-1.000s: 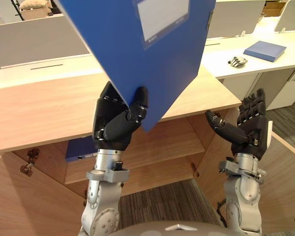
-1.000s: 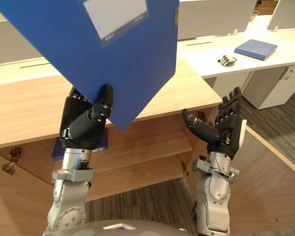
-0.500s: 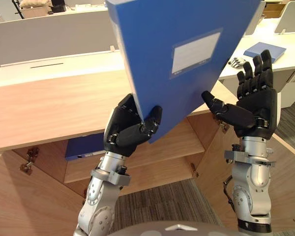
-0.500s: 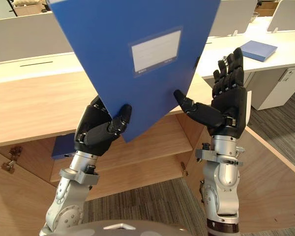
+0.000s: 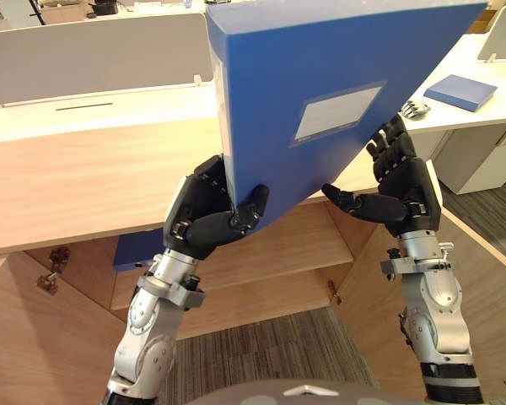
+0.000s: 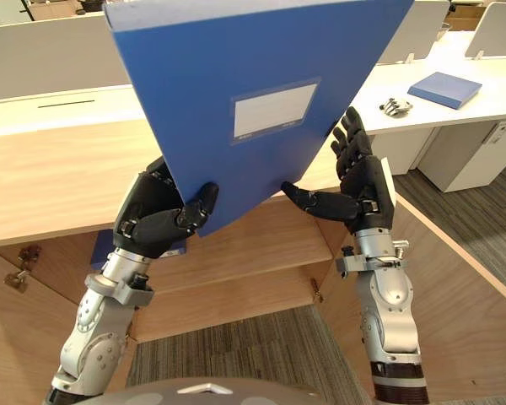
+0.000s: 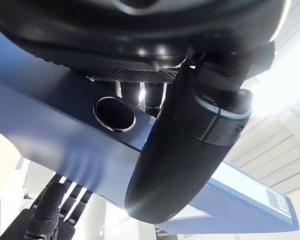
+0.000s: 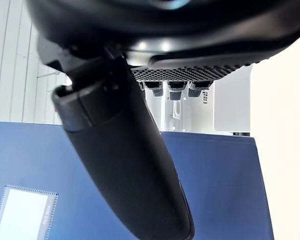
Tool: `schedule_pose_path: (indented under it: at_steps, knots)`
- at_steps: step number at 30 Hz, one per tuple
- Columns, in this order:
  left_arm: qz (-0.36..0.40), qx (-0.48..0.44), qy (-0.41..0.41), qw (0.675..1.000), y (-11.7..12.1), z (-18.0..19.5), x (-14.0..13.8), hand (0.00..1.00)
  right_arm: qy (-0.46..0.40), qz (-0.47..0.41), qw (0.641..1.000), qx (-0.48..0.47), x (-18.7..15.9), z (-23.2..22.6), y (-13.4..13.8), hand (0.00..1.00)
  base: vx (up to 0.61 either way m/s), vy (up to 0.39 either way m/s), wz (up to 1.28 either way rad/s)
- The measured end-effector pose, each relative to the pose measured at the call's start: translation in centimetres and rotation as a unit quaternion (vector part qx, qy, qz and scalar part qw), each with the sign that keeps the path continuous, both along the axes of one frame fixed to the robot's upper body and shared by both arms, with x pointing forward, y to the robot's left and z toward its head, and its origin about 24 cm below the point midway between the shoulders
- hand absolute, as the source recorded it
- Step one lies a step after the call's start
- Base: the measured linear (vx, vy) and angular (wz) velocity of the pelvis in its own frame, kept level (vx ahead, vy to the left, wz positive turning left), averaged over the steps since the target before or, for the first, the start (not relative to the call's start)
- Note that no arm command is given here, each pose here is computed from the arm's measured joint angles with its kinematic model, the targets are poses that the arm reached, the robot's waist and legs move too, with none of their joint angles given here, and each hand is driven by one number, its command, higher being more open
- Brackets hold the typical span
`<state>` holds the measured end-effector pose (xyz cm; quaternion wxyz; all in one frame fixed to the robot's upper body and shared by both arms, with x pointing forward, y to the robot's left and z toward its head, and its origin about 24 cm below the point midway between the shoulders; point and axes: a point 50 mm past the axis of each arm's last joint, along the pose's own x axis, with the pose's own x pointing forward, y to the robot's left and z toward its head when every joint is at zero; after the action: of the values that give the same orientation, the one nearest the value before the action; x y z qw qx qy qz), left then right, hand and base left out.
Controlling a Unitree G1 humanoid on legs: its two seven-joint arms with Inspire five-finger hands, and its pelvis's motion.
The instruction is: Walk over to the cabinet, pick up the folder, carry it to the office cabinet, place the folder inside the office cabinet, then close the office cabinet door
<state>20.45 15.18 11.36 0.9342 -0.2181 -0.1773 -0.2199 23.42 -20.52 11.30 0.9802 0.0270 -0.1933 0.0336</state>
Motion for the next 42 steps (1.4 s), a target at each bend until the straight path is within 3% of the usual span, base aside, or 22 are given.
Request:
schedule_pose_path:
  at_steps: [2,3,6,7,19,20,28,35,36,42]
  knots:
    - [0.000,0.003,0.003,1.000,0.1,-0.2,0.5,0.00,0.010,0.008,1.000,-0.010,0.2,-0.2,-0.1,1.00,-0.01,0.005,0.14]
    - [0.001,0.004,0.003,1.000,0.1,-0.2,0.6,0.00,0.012,0.010,1.000,-0.011,0.3,-0.3,-0.1,0.00,-0.01,0.005,0.09]
    - [0.002,0.009,-0.004,1.000,0.4,0.0,0.7,0.00,0.018,0.025,0.999,-0.013,0.6,-0.5,0.3,0.00,0.00,0.000,0.00]
    - [0.001,0.011,-0.006,1.000,0.5,0.1,0.9,0.00,0.018,0.031,0.999,-0.013,0.7,-0.5,0.6,1.00,0.00,0.000,0.00]
    - [-0.015,-0.002,0.029,0.999,0.1,-1.2,1.8,0.00,-0.010,0.060,0.998,-0.012,2.0,0.8,2.1,1.00,-0.02,0.003,0.00]
    - [-0.019,-0.006,0.030,0.999,0.0,-1.2,1.8,0.00,-0.011,0.059,0.998,-0.010,2.0,0.9,2.1,0.00,0.00,0.000,0.00]
    - [-0.038,-0.024,0.045,0.998,-0.6,-1.8,1.8,0.00,-0.015,0.045,0.999,-0.004,2.2,1.1,1.8,0.00,0.00,-0.003,0.00]
    - [-0.013,-0.028,0.053,0.998,0.2,-2.4,2.1,0.00,-0.015,0.036,0.999,-0.012,2.2,1.4,1.0,0.00,0.00,0.000,0.00]
    - [-0.013,-0.028,0.054,0.998,0.3,-2.5,2.1,1.00,-0.015,0.039,0.999,-0.013,2.2,1.4,1.1,0.00,0.00,0.000,0.00]
    - [0.010,-0.002,0.076,0.997,0.5,-3.4,2.3,1.00,-0.031,0.076,0.996,-0.018,2.5,2.0,2.4,0.00,-0.01,-0.004,0.00]
